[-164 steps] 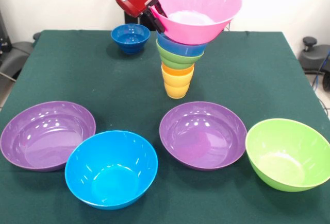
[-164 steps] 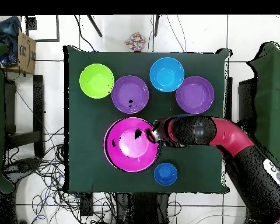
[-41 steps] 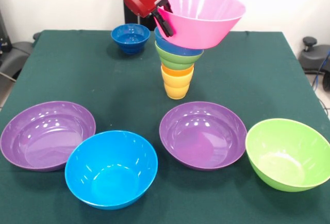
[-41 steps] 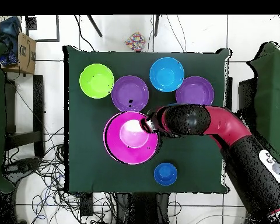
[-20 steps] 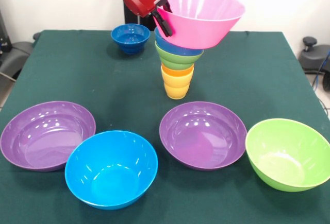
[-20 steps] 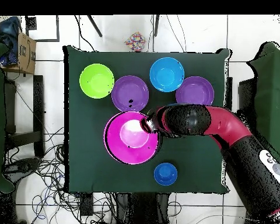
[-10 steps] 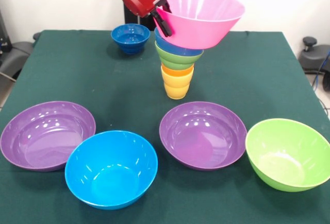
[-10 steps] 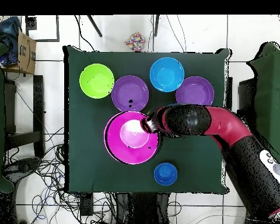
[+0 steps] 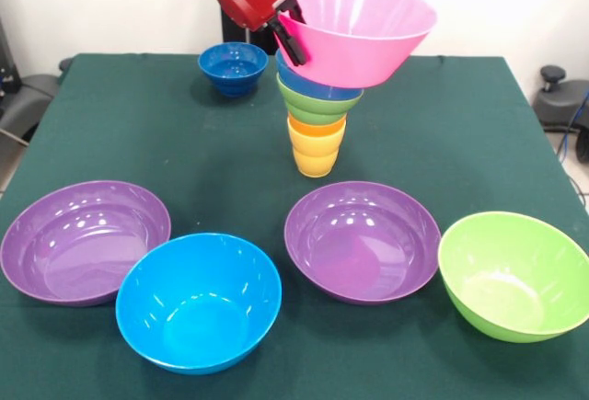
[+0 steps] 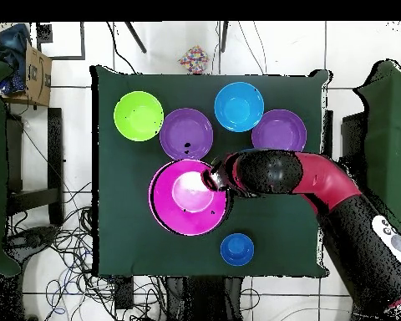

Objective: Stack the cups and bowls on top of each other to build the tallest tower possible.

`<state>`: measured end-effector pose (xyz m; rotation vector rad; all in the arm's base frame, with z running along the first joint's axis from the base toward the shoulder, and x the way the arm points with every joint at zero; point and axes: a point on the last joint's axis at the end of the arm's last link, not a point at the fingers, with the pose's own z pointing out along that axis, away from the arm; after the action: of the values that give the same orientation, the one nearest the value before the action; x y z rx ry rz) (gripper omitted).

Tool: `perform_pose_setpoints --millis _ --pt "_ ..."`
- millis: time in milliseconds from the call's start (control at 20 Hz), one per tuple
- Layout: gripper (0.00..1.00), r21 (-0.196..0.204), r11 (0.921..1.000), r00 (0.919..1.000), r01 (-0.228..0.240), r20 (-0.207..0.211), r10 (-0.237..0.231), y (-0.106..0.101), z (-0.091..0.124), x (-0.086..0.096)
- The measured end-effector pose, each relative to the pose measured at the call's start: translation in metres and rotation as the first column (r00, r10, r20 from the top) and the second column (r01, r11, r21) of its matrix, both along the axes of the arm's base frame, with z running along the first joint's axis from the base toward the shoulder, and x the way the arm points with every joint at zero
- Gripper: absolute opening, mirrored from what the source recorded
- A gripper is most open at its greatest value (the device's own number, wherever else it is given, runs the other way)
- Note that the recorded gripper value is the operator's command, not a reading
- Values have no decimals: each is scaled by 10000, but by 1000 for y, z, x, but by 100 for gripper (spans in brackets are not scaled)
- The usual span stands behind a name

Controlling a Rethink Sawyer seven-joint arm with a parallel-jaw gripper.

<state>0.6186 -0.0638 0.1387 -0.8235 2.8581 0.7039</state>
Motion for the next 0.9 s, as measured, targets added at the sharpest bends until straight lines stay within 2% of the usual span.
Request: perform_pose_setpoints --millis 900 --pt "0 -57 10000 9999 74 -92 -75 -10 3 -2"
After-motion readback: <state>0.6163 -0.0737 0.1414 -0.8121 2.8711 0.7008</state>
